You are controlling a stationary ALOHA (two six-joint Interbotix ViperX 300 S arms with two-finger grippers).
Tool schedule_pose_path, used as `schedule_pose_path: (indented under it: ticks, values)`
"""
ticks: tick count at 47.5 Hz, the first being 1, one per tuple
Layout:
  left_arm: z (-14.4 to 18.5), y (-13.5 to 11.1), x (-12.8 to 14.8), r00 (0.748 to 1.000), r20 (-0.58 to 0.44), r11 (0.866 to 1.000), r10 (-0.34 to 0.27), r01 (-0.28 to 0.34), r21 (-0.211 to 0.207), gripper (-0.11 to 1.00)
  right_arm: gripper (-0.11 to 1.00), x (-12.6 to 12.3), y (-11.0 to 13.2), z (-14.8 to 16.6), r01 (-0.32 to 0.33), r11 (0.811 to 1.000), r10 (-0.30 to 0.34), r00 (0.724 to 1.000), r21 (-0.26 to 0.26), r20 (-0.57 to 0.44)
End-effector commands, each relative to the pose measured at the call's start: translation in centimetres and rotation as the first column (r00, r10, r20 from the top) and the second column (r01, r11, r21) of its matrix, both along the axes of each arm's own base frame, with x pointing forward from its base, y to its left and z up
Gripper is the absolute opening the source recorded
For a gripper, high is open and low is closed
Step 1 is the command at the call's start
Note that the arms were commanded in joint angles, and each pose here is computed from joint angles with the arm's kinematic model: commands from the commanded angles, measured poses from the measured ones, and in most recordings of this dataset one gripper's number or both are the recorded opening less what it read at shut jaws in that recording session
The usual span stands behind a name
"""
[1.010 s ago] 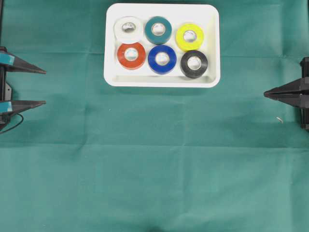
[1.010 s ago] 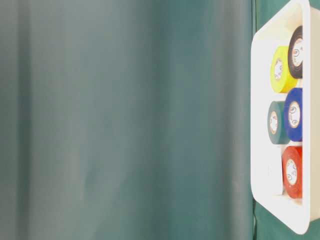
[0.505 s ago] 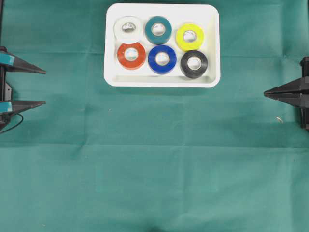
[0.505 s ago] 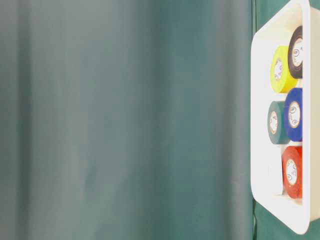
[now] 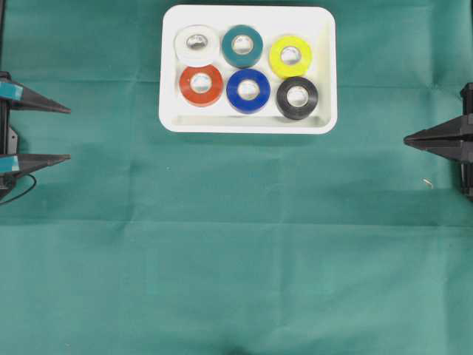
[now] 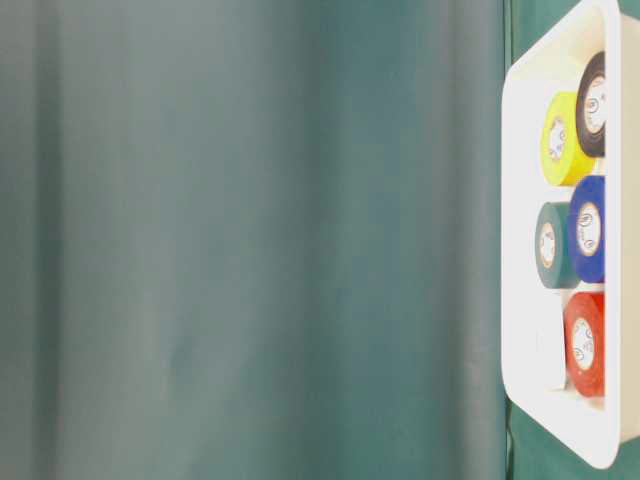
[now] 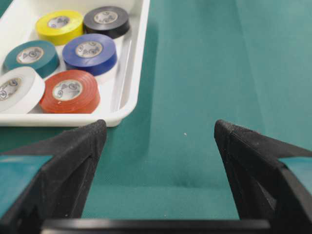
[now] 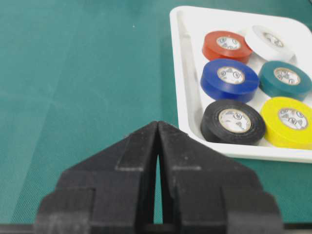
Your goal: Put the tape into the white case with the left arm.
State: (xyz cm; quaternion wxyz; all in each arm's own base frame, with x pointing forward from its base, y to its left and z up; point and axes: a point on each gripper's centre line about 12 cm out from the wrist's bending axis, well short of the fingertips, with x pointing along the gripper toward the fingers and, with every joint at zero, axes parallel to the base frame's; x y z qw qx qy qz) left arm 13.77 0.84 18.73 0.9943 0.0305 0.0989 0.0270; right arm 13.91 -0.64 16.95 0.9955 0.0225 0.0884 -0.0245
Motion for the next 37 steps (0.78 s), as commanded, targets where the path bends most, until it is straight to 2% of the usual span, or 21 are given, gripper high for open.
schedule_pose_path:
  ticks: [1, 37]
  values:
    - [0.29, 0.05, 0.12, 1.000, 0.003, 1.000, 0.003, -0.003, 0.003, 0.91, -0.09, 0.36, -0.06, 0.88, 0.003, 1.000, -0.003, 1.000, -0.002, 0.011]
    - [0.71, 0.03, 0.14, 0.999, -0.048, 1.000, 0.000, 0.000, 0.001, 0.91, -0.09, 0.26, -0.07, 0.40, 0.004, 1.000, -0.004, 1.000, -0.001, -0.023]
